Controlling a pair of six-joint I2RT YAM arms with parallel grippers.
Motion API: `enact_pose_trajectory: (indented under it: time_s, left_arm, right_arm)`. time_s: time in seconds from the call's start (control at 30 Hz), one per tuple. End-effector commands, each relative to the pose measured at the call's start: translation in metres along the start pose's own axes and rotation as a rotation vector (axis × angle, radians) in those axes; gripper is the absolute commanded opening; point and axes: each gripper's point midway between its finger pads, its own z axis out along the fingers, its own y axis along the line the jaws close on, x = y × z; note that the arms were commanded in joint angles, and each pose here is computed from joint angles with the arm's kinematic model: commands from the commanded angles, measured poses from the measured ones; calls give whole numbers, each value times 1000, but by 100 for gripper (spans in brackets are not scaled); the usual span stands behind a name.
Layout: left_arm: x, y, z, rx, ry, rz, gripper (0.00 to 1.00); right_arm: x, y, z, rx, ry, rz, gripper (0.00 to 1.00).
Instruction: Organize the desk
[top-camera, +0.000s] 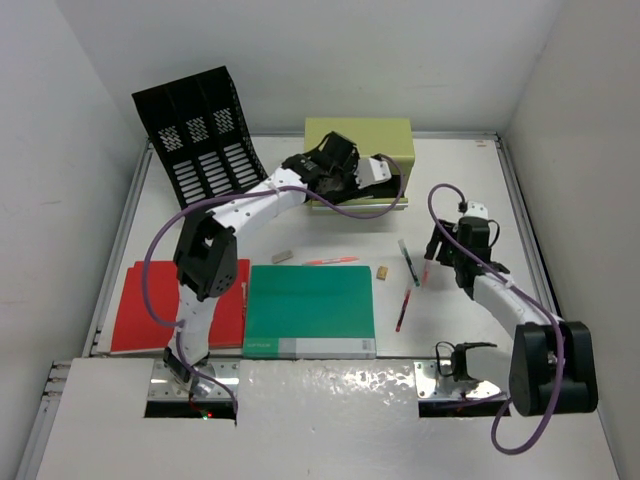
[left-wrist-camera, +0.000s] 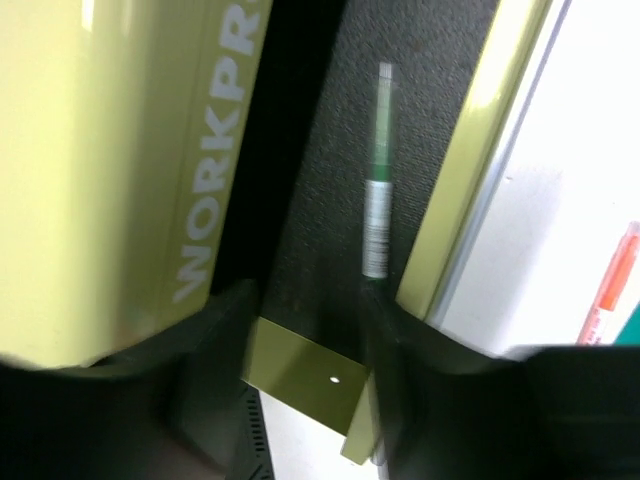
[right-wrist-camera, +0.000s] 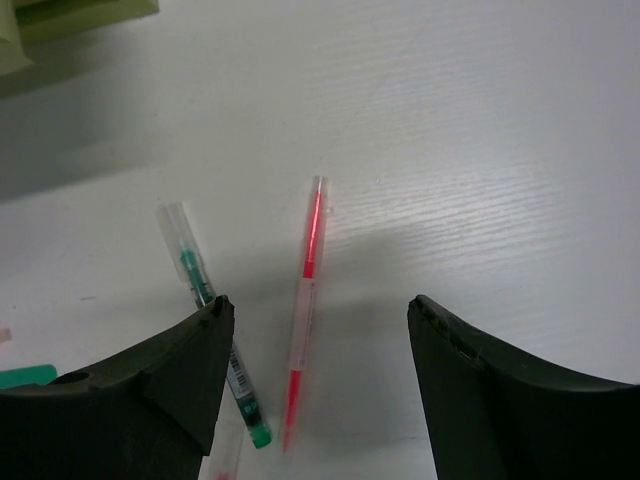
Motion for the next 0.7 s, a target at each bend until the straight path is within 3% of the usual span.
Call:
enact_pose_trajectory:
  time_s: [0.0,0.1,0.4,0.53,0.57,0.67]
  left_arm:
    - [-34,21,-16,-76,-91,1,50]
    - [-41,23,-22,-86,-110,-26,58]
    - [-55,16,-87,-56,-170,-147,60]
    - [-36,-8,-109,-6,-160,-157,60]
    - [-32,-15,-112,10,-157,-156,60]
    - [-6,-49,-115,108,-118,-160,60]
  right_arm:
    - [-5,1,9,7,-18,36,68]
    - [8,-2,17,29,28,69,63]
    - [43,-4,52,73,225,75,44]
    - [56,-13,52,119,259,80,15]
    - [55,-13,53,114,252,79,3]
    - [50,-16,51,130,230,93,0]
